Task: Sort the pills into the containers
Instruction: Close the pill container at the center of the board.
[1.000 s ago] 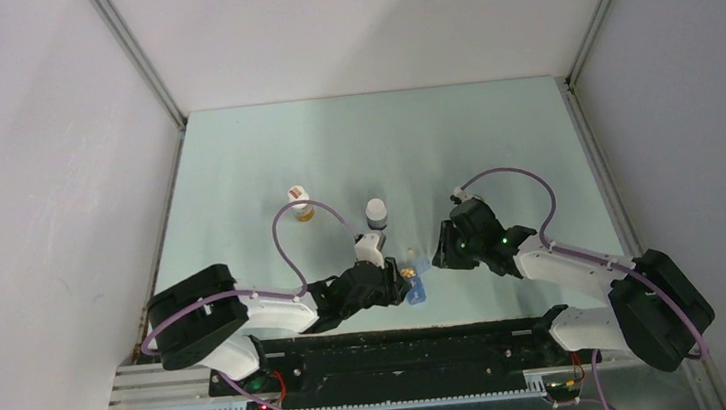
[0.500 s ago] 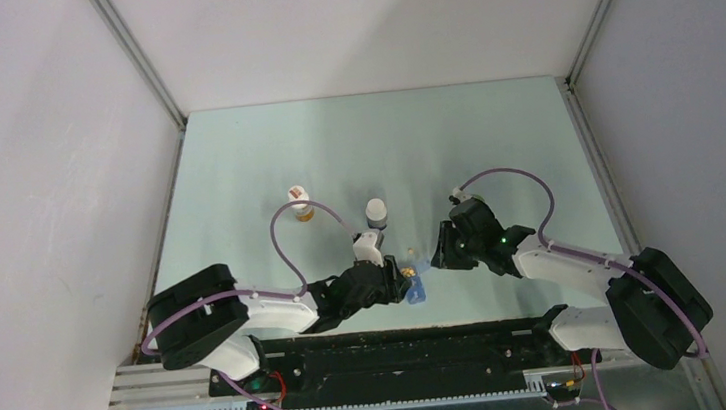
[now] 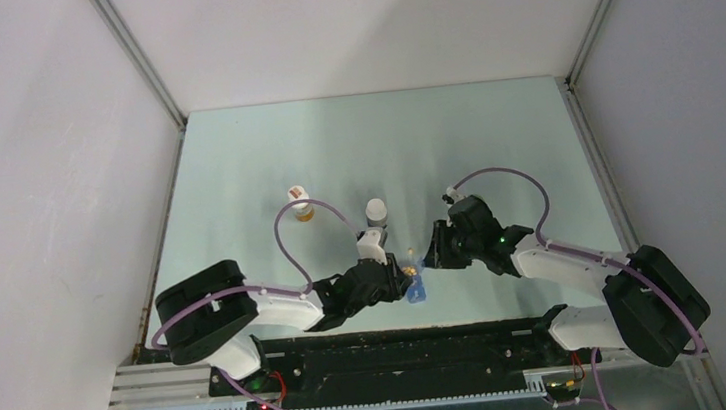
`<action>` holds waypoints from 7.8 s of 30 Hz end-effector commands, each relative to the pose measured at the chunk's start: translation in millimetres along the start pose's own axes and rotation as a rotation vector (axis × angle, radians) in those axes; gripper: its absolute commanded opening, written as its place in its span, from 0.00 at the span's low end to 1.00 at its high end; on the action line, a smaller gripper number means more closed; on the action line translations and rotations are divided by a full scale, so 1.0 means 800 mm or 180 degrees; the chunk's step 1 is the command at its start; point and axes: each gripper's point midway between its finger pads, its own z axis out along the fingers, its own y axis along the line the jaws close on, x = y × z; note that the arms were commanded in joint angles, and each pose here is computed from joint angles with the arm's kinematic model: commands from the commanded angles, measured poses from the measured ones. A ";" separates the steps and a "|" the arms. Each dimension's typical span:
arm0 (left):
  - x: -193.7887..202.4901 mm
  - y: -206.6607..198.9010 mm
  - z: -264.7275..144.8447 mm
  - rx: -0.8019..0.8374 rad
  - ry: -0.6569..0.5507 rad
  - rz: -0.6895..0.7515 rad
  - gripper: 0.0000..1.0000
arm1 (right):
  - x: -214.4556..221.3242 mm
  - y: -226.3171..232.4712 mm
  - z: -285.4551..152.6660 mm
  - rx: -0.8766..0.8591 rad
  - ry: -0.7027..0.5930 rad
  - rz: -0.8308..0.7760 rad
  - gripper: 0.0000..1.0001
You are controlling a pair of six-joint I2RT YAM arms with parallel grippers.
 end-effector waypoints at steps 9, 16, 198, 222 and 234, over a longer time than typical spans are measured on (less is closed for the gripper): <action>-0.003 -0.001 0.007 -0.0043 -0.0025 0.0116 0.32 | 0.007 0.026 0.011 -0.0419 0.0162 -0.0105 0.41; -0.006 -0.001 0.000 0.0024 -0.0098 0.0086 0.36 | 0.013 0.014 0.024 -0.0268 0.0211 -0.0029 0.41; -0.058 0.078 -0.049 -0.0313 -0.0693 -0.0500 0.50 | -0.026 0.073 0.028 0.0095 -0.0489 -0.1445 0.73; -0.027 0.032 -0.015 0.0174 -0.0224 -0.0218 0.56 | -0.025 0.094 0.034 -0.0273 -0.0428 -0.1677 0.52; 0.002 0.060 -0.004 -0.0282 0.0054 -0.0052 0.50 | -0.031 0.081 0.029 -0.0157 -0.0494 -0.1429 0.51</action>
